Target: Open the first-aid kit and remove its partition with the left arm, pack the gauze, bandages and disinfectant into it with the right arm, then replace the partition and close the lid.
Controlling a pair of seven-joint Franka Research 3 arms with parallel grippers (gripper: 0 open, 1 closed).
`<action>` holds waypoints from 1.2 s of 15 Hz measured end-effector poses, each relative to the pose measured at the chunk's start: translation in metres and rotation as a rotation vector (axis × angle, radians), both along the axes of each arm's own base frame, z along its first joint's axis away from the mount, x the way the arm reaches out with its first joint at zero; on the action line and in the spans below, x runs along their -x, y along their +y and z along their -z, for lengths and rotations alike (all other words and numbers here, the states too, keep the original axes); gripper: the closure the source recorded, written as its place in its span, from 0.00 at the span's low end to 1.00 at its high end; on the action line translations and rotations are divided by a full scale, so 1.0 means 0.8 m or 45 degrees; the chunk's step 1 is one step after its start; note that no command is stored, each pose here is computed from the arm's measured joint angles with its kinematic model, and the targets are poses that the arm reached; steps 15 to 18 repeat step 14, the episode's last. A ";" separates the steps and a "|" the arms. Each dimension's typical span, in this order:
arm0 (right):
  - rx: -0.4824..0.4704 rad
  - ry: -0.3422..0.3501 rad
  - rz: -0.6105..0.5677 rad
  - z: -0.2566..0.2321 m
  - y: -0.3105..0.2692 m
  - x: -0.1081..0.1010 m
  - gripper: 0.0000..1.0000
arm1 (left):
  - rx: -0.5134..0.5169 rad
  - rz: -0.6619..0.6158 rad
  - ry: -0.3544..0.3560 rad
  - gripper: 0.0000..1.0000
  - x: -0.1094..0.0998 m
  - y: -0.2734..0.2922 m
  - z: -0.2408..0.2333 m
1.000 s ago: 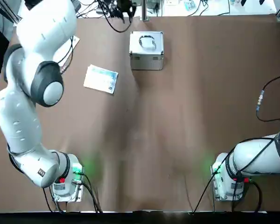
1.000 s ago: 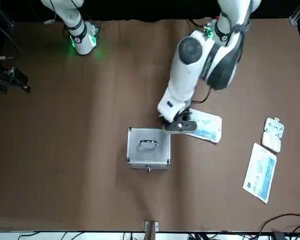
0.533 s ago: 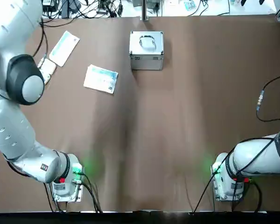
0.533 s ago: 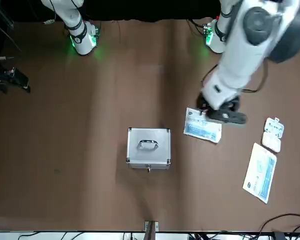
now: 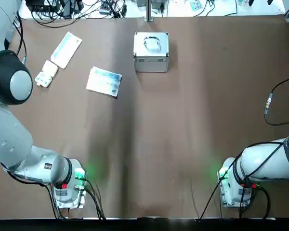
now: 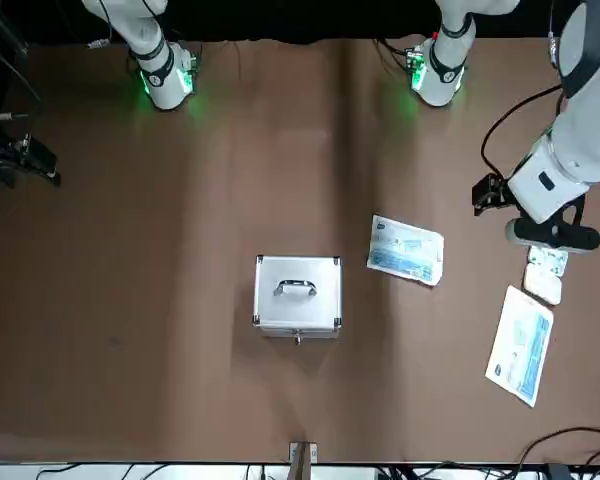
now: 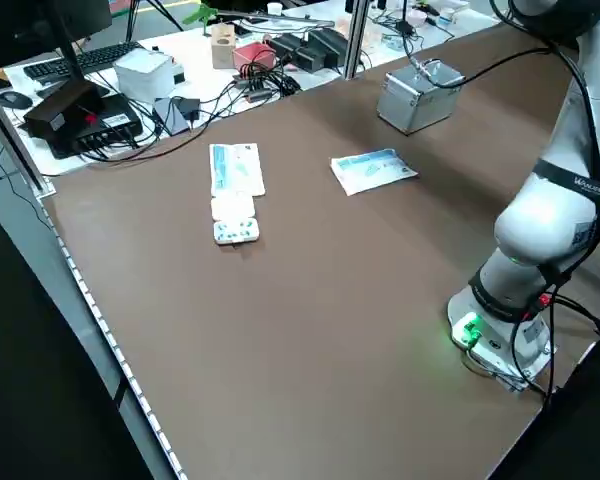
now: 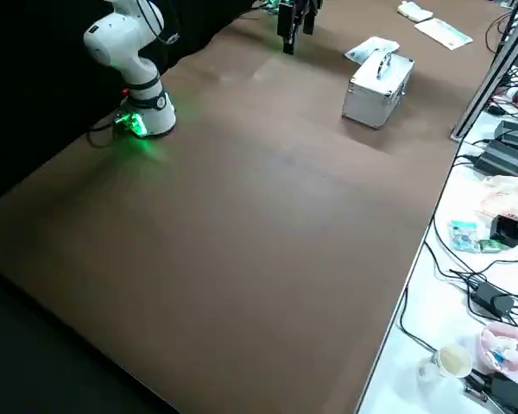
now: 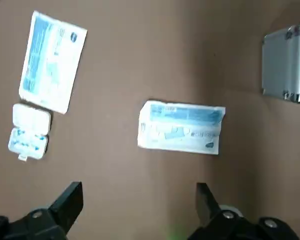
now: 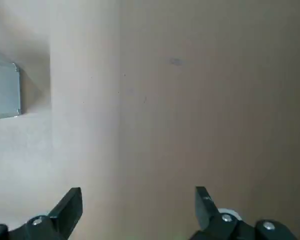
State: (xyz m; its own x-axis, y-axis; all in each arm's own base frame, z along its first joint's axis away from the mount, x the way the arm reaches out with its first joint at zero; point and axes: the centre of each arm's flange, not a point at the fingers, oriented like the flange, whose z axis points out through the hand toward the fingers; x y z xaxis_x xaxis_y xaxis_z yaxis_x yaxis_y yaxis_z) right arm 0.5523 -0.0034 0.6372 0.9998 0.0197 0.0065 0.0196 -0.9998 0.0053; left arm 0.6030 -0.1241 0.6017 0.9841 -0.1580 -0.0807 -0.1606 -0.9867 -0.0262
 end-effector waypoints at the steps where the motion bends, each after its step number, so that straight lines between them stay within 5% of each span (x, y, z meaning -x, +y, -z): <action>1: 0.000 0.000 0.000 0.000 0.000 0.000 0.01 | -0.003 -0.010 0.013 0.00 0.001 0.006 0.000; 7: 0.000 0.000 0.000 0.000 0.000 0.000 0.01 | 0.071 -0.143 -0.124 0.00 0.005 0.086 -0.007; 18: 0.000 0.000 -0.005 0.000 0.003 0.000 0.01 | 0.070 -0.153 -0.183 0.00 0.027 0.074 -0.017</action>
